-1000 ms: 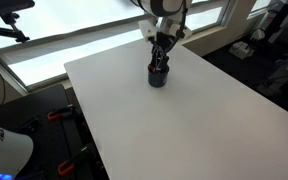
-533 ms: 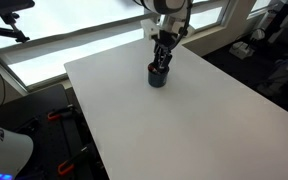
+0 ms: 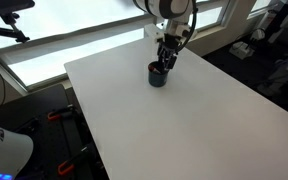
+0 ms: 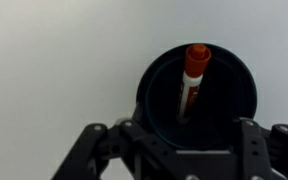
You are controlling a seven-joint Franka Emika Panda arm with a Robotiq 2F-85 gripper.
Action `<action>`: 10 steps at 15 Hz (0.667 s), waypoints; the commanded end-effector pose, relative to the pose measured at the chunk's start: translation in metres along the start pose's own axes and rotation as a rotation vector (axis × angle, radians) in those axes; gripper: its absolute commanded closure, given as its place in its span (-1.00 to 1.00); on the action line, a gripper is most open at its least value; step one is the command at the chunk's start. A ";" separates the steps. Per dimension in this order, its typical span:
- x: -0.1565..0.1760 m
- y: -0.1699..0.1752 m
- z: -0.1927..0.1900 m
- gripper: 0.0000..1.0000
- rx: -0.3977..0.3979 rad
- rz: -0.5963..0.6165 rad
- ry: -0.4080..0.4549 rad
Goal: Take the marker out of the cup
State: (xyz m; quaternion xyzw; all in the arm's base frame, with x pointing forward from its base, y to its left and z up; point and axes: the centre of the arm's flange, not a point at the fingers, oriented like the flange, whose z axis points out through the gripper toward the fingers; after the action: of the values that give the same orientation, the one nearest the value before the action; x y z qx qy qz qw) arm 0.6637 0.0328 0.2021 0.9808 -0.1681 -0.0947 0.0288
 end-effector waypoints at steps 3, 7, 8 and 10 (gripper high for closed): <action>0.012 -0.019 0.000 -0.48 -0.025 -0.038 -0.024; 0.007 -0.026 -0.007 -0.51 -0.036 -0.055 -0.035; 0.007 -0.029 -0.008 -0.53 -0.040 -0.061 -0.039; 0.004 -0.035 -0.006 -0.49 -0.044 -0.093 -0.064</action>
State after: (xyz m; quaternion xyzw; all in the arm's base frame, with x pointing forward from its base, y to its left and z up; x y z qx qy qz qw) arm 0.6734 0.0535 0.2022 0.9820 -0.1467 -0.1140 0.0353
